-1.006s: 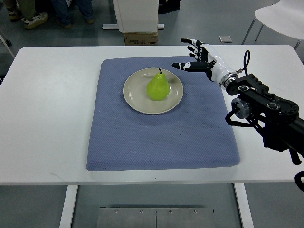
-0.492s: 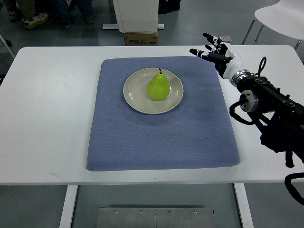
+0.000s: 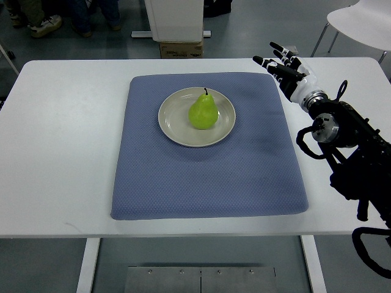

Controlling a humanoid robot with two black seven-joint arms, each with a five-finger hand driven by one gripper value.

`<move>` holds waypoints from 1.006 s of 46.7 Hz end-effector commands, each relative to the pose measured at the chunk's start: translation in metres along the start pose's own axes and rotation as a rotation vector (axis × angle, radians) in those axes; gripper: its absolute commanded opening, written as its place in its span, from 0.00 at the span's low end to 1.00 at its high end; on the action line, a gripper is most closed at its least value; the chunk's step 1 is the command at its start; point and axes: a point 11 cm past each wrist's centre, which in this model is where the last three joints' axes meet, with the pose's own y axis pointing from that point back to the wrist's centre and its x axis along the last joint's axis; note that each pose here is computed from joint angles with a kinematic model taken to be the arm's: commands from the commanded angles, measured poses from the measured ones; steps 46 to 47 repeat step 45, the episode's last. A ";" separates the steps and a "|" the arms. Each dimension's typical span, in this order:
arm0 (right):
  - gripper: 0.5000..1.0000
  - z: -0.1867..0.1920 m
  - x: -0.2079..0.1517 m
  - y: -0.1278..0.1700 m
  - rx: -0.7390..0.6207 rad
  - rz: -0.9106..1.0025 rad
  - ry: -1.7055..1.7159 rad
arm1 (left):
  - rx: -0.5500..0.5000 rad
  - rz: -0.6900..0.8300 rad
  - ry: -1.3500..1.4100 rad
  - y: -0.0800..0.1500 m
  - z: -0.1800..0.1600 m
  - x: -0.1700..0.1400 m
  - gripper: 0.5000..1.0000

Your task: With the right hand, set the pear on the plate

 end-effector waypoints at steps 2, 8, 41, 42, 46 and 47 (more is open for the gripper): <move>1.00 0.004 -0.001 0.002 0.014 0.004 -0.055 | 0.000 0.000 0.000 0.000 0.000 0.000 1.00; 1.00 -0.004 0.017 0.010 0.089 0.048 -0.133 | 0.000 0.000 0.000 0.000 0.000 0.000 1.00; 1.00 0.024 0.057 0.032 0.154 0.152 -0.178 | 0.000 0.000 0.000 0.000 0.000 0.000 1.00; 1.00 0.024 0.057 0.032 0.154 0.152 -0.178 | 0.000 0.000 0.000 0.000 0.000 0.000 1.00; 1.00 0.025 0.057 0.032 0.151 0.152 -0.179 | 0.000 0.000 0.000 0.000 0.000 0.000 1.00; 1.00 0.025 0.057 0.032 0.151 0.152 -0.179 | 0.000 0.000 0.000 0.000 0.000 0.000 1.00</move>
